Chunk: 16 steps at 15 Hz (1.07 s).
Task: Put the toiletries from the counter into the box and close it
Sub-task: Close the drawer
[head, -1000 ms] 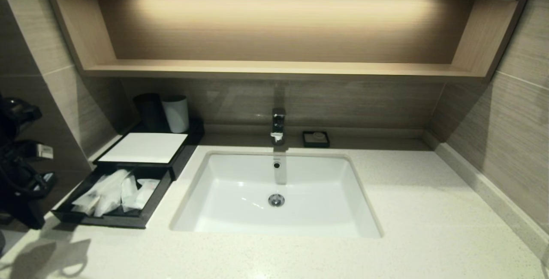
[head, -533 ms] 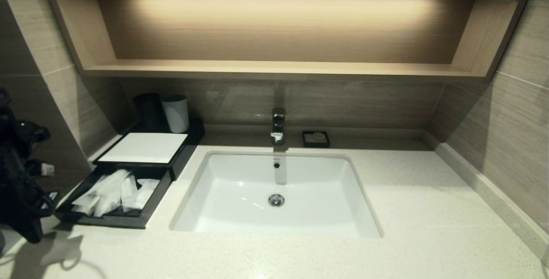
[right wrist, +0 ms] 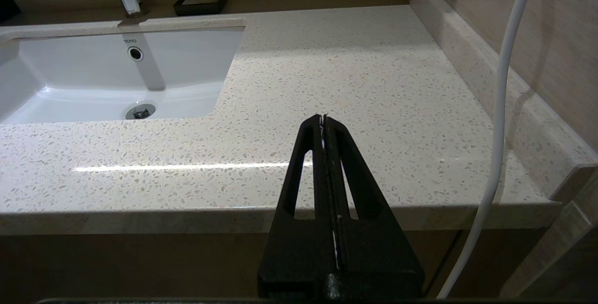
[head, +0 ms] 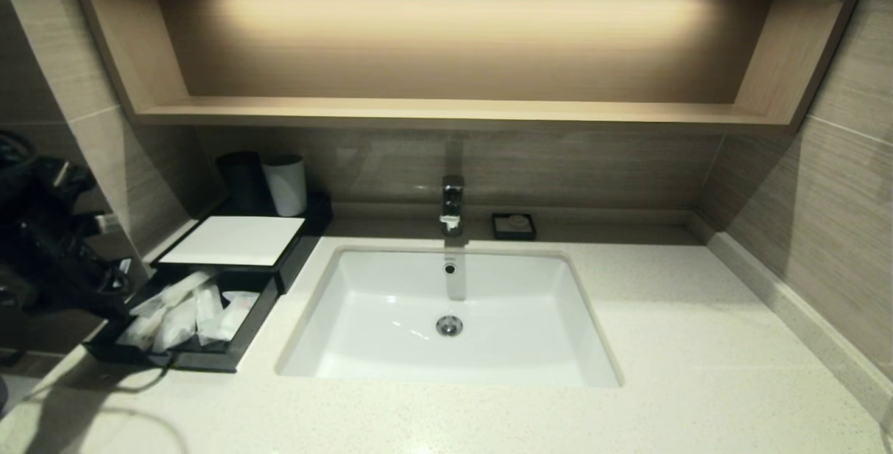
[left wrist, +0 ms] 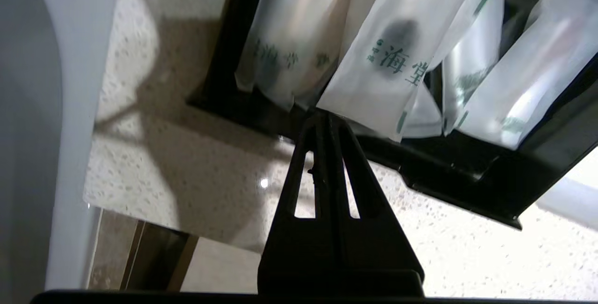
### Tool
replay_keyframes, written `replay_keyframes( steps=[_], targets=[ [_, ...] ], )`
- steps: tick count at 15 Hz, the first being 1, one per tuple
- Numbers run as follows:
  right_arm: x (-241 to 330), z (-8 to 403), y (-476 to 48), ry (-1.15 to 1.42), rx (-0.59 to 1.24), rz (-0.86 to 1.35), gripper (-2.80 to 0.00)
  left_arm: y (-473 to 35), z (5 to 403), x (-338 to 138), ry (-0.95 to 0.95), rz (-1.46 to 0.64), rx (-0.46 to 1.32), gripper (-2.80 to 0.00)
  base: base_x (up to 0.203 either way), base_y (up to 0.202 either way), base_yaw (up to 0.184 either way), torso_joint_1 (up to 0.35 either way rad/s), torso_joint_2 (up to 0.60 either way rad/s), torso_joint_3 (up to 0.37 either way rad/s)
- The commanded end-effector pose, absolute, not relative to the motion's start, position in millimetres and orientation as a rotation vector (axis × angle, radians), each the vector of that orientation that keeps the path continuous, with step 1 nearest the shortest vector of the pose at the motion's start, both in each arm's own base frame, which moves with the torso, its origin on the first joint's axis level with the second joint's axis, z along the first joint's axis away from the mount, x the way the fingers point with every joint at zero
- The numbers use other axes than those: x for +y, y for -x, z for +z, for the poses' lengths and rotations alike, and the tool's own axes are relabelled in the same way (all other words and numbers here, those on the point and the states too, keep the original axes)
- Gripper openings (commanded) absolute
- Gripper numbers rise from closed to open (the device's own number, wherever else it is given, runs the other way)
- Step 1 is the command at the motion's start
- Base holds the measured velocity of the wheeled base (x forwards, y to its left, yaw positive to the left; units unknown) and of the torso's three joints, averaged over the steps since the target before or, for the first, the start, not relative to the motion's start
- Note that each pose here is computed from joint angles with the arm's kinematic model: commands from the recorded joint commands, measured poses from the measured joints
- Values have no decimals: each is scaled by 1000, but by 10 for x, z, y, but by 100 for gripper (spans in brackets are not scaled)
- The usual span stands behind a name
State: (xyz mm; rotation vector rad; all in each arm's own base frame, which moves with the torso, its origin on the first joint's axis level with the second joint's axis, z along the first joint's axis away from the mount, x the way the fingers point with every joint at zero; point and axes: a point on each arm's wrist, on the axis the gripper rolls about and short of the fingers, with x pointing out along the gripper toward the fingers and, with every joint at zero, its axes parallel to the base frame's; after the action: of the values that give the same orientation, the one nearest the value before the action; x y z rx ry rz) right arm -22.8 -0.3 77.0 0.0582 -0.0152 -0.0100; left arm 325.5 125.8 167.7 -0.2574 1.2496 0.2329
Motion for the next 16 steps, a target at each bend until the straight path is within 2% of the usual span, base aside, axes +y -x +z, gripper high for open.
replay_keyframes(
  steps=[1, 6, 10, 12, 14, 16],
  targets=[
    [-2, 771, 227, -58, -14, -10, -280, -3352, 1724, 1275, 243, 233, 1217, -280, 0, 0, 0, 0, 0, 0],
    [-2, 771, 227, -58, -14, -10, -280, -3369, 1771, 1271, 237, 236, 1205, -280, 0, 0, 0, 0, 0, 0],
    [-3, 771, 227, -58, -14, -9, -280, -3350, 1698, 1367, 179, 354, 1241, -280, 0, 0, 0, 0, 0, 0],
    [-3, 771, 227, -58, -14, -9, -280, -3317, 1810, 1358, 169, 364, 1208, -280, 0, 0, 0, 0, 0, 0],
    [-3, 771, 227, -58, -15, -9, -280, -3305, 1981, 1308, 157, 355, 1148, -280, 0, 0, 0, 0, 0, 0],
    [-2, 771, 227, -58, -14, -10, -280, -3410, 2002, 1128, 154, 262, 1130, -280, 0, 0, 0, 0, 0, 0]
  ],
)
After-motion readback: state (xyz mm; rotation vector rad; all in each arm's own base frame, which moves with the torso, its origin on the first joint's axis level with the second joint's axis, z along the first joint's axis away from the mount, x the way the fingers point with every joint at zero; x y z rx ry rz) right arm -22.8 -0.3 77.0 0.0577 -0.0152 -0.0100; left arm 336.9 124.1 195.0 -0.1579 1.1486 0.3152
